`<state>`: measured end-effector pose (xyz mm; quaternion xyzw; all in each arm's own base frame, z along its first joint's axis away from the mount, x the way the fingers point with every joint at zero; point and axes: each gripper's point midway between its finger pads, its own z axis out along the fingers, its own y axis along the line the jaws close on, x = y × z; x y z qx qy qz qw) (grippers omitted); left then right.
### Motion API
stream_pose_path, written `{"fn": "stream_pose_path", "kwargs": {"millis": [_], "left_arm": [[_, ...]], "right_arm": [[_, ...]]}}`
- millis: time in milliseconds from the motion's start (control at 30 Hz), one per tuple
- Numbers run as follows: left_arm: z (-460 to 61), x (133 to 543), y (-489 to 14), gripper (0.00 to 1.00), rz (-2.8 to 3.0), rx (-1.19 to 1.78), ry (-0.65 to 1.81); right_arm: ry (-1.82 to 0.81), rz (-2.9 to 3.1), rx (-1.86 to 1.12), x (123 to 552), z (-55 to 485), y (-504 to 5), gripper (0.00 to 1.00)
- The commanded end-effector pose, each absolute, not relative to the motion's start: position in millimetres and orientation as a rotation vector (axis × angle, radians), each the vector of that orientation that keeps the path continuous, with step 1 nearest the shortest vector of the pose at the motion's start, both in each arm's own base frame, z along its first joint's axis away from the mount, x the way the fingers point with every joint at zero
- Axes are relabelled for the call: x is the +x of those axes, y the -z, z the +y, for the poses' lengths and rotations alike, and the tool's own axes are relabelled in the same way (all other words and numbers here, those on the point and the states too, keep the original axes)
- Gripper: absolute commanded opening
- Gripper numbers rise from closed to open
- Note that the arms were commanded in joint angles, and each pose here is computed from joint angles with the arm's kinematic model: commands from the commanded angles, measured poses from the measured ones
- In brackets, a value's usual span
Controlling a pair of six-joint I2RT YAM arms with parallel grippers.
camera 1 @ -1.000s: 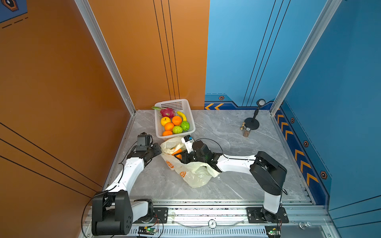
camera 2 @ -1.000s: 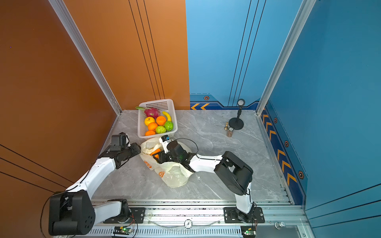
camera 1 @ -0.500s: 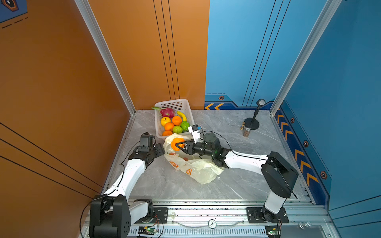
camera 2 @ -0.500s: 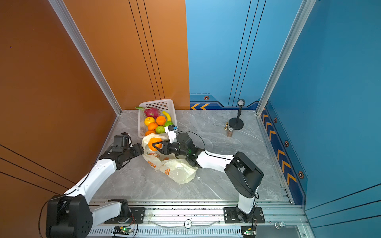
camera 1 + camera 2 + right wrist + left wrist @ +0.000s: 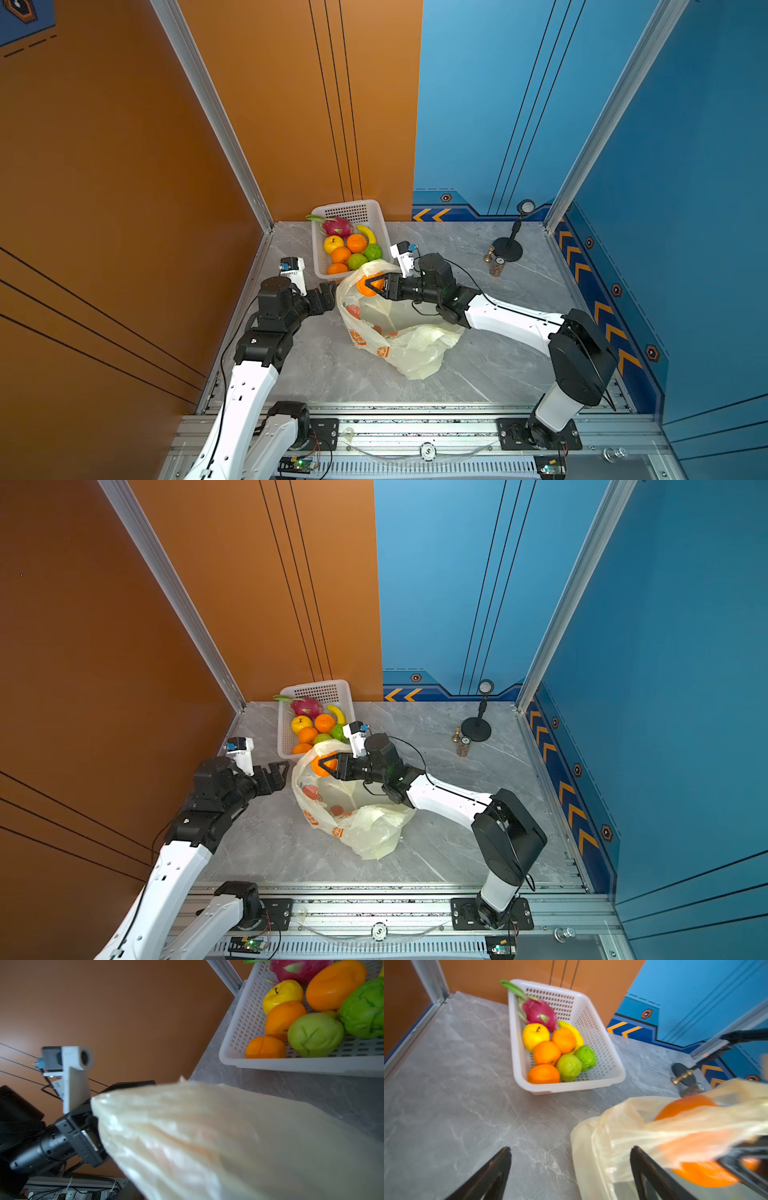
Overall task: Untie the knot of the plastic bag and take out the fruit
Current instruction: Pick up the fruit from the plastic bag.
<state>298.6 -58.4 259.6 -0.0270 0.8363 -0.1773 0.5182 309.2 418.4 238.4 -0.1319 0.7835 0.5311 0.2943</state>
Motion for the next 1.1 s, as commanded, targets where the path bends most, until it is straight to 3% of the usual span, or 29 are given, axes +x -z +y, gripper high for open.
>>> {"fn": "stream_pose_path", "kwargs": {"millis": [0,233,400,567,833,1067], "left_arm": [[-105.5,289.0,-307.8,0.89,1.869,0.228,0.605],[-155.0,297.2,-310.4,0.88,1.886,0.415,0.620],[-174.5,308.8,-288.9,0.77,1.949,0.433,0.676],[-138.0,332.4,-267.4,0.62,2.062,0.184,0.481],[-127.2,332.2,-258.6,0.63,2.084,0.107,0.501],[-138.3,313.2,-299.1,0.78,1.862,0.262,0.559]], "right_arm": [[-1.414,2.109,-0.419,297.4,415.5,-249.3,0.31],[-1.412,2.122,-0.508,280.0,407.8,-255.5,0.31],[-1.385,2.117,-0.509,273.1,395.9,-260.8,0.31],[-1.369,2.108,-0.577,258.0,383.2,-266.6,0.31],[-1.318,2.015,-0.616,240.4,355.9,-295.1,0.31],[-1.296,1.924,-0.469,259.4,328.7,-339.6,0.33]]}}
